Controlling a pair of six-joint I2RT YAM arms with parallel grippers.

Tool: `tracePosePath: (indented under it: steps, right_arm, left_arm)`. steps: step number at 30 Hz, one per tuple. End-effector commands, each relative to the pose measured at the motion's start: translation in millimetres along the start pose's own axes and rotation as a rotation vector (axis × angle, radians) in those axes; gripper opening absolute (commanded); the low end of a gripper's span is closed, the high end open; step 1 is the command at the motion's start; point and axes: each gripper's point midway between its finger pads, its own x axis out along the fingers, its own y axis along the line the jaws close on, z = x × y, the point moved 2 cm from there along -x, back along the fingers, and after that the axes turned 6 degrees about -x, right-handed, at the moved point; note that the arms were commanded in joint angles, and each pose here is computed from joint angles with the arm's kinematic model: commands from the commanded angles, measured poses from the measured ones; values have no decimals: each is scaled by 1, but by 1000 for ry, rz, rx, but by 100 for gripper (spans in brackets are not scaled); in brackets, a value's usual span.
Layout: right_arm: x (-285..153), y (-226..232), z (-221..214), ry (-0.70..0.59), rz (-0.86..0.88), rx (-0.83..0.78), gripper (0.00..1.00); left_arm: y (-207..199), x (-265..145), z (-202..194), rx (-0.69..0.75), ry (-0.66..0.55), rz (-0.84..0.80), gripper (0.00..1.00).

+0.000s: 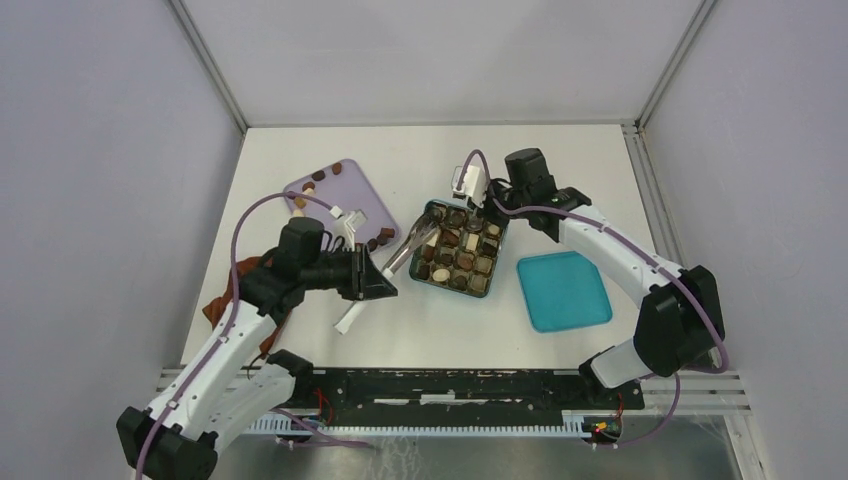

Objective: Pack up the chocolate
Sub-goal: Place the fake chocolate in the packing box.

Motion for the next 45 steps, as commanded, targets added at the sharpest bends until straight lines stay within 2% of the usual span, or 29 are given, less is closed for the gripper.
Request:
tracePosePath:
  steps: [1, 6, 17, 28, 35, 41, 45]
  right_arm:
    - [-21, -29, 42, -99, -102, -46, 0]
    - [-8, -8, 37, -123, 11, 25, 0]
    - [33, 32, -10, -124, 244, 239, 0]
    - [48, 43, -36, -104, 311, 342, 2]
    - [51, 47, -41, -96, 332, 358, 5]
    - [52, 46, -45, -89, 341, 370, 10]
    - [52, 46, -48, -86, 345, 375, 14]
  left_arm:
    - [-44, 3, 22, 131, -89, -96, 2]
    - [-48, 23, 9, 181, -44, -103, 2]
    - [-43, 59, -13, 212, 45, -31, 2]
    - [-26, 97, -38, 244, 160, 104, 2]
    - [-27, 111, -42, 258, 188, 115, 4]
    - [-24, 118, -53, 269, 238, 141, 11]
    - [-21, 122, -59, 273, 252, 165, 22]
